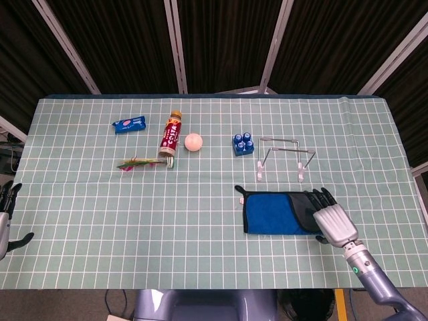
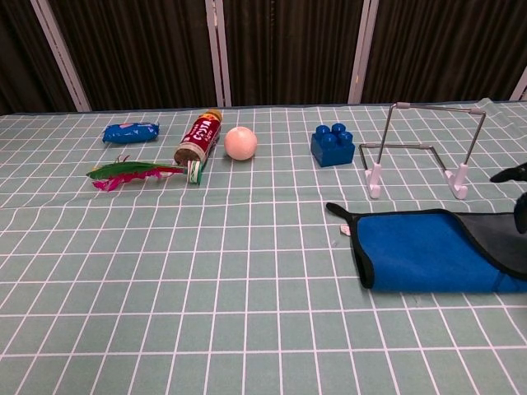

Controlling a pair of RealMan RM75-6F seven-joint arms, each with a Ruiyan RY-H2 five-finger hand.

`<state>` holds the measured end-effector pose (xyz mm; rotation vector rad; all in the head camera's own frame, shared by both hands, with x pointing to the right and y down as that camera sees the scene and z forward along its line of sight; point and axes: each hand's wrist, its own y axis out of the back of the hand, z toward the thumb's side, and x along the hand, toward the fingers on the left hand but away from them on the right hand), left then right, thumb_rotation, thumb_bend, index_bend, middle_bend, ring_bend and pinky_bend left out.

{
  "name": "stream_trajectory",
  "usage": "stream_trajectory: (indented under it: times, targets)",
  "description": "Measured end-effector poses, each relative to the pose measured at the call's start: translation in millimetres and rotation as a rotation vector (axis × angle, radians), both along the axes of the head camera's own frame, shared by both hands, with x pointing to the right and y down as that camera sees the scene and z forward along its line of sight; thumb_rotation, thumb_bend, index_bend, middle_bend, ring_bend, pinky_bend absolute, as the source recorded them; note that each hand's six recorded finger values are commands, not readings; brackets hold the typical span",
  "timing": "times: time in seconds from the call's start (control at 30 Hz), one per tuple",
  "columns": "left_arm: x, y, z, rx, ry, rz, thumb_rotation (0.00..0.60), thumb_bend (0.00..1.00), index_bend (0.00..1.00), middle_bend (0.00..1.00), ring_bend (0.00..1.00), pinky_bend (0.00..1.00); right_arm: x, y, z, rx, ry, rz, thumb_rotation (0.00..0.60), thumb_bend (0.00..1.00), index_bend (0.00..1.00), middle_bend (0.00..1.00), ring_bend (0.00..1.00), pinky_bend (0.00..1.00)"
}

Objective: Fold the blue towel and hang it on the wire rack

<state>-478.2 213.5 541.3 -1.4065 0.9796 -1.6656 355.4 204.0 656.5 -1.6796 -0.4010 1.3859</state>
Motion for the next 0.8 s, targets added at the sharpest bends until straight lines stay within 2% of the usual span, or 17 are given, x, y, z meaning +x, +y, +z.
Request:
stream_trajectory:
  times: [0.33, 0.5, 0.67, 0.8]
  targets:
    - [-2, -1, 1, -0.001, -0.001, -0.007, 0.6, 0.0, 0.0, 0.0, 0.0, 0.0, 13, 17, 16, 0.081, 0.082, -0.149, 0.6, 0.08, 0.43, 0.02, 0.0, 0.0]
    - [-2, -1, 2, -0.002, -0.003, -0.006, 0.6, 0.0, 0.0, 0.0, 0.0, 0.0, 12, 18, 22, 0.115, 0.089, -0.187, 0.6, 0.12, 0.44, 0.03, 0.0, 0.0]
    - [0, 1, 4, -0.01, -0.007, 0.003, 0.6, 0.0, 0.0, 0.0, 0.0, 0.0, 10, 21, 29, 0.122, 0.077, -0.201, 0.6, 0.24, 0.45, 0.05, 0.0, 0.0]
    - [2, 2, 6, -0.014, -0.011, 0.01, 0.6, 0.0, 0.0, 0.0, 0.0, 0.0, 9, 22, 30, 0.12, 0.064, -0.197, 0.6, 0.26, 0.48, 0.07, 0.0, 0.0]
